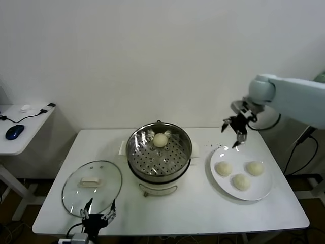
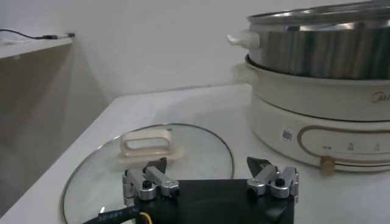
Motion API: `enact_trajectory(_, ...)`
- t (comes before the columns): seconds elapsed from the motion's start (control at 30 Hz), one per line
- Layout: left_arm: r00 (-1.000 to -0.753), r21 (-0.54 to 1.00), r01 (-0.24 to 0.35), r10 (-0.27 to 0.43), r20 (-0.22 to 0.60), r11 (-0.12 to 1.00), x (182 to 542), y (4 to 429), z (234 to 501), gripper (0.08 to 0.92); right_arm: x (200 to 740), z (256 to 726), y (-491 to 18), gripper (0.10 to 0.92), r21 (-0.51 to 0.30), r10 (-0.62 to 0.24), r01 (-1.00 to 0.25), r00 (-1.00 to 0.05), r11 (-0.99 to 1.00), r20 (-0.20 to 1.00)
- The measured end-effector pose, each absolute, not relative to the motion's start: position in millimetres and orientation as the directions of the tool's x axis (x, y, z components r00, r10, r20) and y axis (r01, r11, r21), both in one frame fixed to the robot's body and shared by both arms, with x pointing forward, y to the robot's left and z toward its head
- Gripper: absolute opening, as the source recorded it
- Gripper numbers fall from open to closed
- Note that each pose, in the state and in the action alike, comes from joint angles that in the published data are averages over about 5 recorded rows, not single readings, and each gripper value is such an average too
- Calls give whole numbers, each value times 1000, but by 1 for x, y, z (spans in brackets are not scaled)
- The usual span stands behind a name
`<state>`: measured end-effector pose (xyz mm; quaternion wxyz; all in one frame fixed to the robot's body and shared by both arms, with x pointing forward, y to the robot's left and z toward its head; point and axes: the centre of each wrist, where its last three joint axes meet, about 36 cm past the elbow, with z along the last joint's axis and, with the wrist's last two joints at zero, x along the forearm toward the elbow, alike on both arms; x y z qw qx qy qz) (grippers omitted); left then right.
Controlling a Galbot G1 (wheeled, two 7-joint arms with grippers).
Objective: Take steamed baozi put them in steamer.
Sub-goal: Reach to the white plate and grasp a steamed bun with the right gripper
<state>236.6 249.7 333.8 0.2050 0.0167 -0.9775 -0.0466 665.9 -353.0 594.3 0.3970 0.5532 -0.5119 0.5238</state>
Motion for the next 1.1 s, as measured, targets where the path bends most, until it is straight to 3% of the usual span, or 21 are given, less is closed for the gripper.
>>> enact_trajectory(0.77, -911, 102, -22, -62, 408, 995, 234, 250, 332, 823, 654, 467, -342, 799, -91, -69, -996, -91, 2, 993)
enact_trajectory(1.1, -913, 104, -27, -67, 403, 994, 234, 249, 333, 823, 656, 462, -335, 610, -125, -91, -992, -127, 23, 988)
